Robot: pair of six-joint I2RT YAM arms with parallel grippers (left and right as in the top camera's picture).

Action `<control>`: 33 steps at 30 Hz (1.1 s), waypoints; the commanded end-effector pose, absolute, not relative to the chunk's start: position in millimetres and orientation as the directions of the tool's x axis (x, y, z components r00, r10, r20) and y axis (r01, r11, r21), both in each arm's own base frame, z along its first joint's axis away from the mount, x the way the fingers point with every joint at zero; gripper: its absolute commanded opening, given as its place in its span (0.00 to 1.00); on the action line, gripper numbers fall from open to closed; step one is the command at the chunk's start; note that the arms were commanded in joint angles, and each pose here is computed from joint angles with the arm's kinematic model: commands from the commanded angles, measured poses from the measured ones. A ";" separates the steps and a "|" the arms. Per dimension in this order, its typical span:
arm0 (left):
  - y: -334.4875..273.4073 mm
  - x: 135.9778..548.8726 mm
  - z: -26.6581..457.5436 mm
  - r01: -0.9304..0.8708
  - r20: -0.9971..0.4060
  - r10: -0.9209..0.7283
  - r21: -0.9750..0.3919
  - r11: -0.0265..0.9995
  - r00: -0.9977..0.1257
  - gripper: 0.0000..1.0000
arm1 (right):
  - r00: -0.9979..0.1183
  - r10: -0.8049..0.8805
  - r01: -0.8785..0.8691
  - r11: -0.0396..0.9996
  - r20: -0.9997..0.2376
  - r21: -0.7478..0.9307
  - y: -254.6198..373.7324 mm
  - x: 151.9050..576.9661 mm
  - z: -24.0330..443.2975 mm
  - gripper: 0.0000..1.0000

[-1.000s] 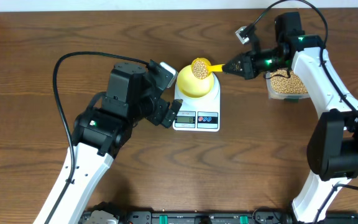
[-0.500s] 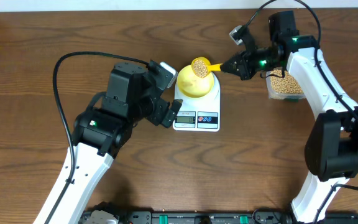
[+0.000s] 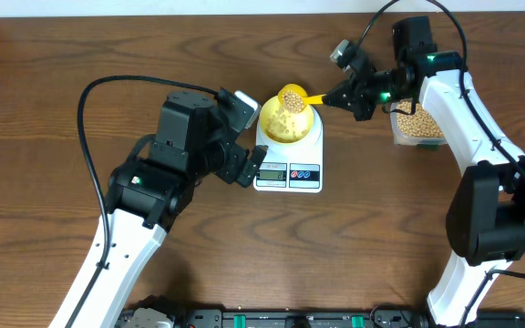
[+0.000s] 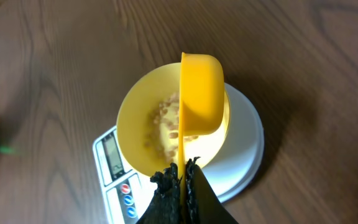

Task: Scoop item into bowl and weigh 50g on scale
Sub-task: 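Tilt the yellow scoop with the right gripper to pour soybeans into bowl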

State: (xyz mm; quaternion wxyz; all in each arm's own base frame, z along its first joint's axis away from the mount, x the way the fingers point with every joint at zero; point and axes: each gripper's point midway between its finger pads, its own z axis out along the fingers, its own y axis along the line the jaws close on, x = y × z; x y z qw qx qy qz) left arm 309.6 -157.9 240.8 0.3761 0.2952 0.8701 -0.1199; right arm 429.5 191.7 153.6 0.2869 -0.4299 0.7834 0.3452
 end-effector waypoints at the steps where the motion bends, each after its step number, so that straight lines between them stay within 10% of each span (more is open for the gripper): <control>1: -158.3 308.4 237.8 0.612 -0.721 0.427 0.005 0.791 -0.545 1.00 | -0.327 -0.523 -0.936 0.294 -0.787 0.194 199.5 425.2 152.8 0.01; 23: -158.3 308.4 237.8 0.612 -0.721 0.427 0.005 0.791 -0.545 1.00 | 0.258 -0.596 -0.958 -0.056 -0.760 -0.282 202.1 424.2 152.9 0.01; 33: -158.3 308.4 237.8 0.612 -0.721 0.427 0.005 0.791 -0.545 1.00 | 0.234 -0.588 -0.967 -0.057 -0.774 -0.250 217.5 416.2 158.2 0.01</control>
